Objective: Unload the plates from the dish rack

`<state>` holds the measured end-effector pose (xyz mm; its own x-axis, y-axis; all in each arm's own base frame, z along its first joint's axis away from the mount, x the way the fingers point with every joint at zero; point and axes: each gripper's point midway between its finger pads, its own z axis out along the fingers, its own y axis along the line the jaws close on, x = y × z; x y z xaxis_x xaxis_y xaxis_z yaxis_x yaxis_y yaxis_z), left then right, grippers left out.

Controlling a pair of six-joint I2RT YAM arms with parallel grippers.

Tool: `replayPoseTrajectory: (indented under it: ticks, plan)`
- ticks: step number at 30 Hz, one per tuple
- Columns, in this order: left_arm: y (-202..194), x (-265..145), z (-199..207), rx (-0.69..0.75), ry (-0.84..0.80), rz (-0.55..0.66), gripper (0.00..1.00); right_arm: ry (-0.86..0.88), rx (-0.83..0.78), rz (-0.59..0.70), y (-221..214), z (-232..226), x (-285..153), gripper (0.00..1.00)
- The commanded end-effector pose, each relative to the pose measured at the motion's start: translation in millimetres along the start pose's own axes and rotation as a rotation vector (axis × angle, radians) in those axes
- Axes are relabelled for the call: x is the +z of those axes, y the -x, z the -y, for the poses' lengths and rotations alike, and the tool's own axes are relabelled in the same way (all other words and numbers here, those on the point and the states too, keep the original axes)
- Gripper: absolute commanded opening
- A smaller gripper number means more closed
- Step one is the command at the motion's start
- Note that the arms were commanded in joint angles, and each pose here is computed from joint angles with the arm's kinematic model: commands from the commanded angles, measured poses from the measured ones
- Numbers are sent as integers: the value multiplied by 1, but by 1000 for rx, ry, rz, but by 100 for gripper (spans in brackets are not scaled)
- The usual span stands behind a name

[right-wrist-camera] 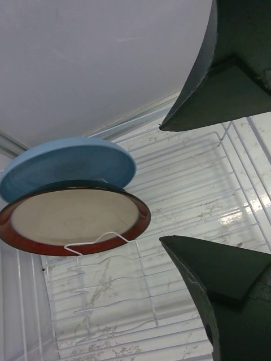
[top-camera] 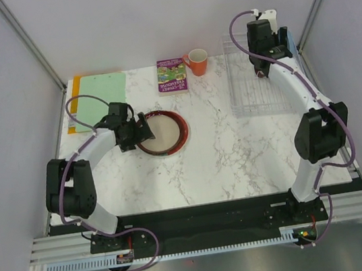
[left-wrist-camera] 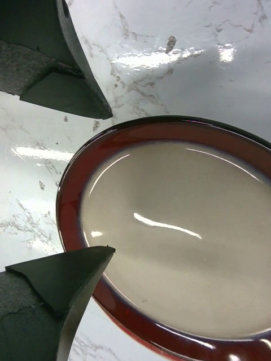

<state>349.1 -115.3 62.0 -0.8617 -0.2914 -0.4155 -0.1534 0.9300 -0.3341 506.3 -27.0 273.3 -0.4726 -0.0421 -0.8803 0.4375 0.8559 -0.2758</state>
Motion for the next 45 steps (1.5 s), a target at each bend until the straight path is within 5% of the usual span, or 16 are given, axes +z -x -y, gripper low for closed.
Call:
replayPoseTrajectory:
  ticks: [1,5,13,28,31,32,34,35,41,45]
  plan:
    - [14,-15,-18,74,148,49,100,-33,10,21,13,4,13,81]
    - [21,-32,-24,38,186,115,100,-52,13,13,12,6,30,81]
    - [50,-87,26,79,-70,316,100,-88,-2,-10,6,0,73,79]
    - [61,-82,51,113,-174,298,100,-56,36,-39,-11,-13,145,71]
    - [61,-79,51,110,-174,297,100,-23,44,-53,-19,-20,155,58]
    - [61,-78,52,111,-179,296,100,-14,49,-55,-20,-22,156,39]
    - [60,-77,53,109,-185,290,100,-1,69,-63,-23,-10,165,20]
    - [60,-76,53,107,-189,289,99,10,74,-66,-24,-11,166,1]
    - [53,-71,57,92,-226,270,97,61,109,-28,-7,-8,149,0]
    - [49,-72,59,91,-240,264,95,-54,92,48,19,15,122,0]
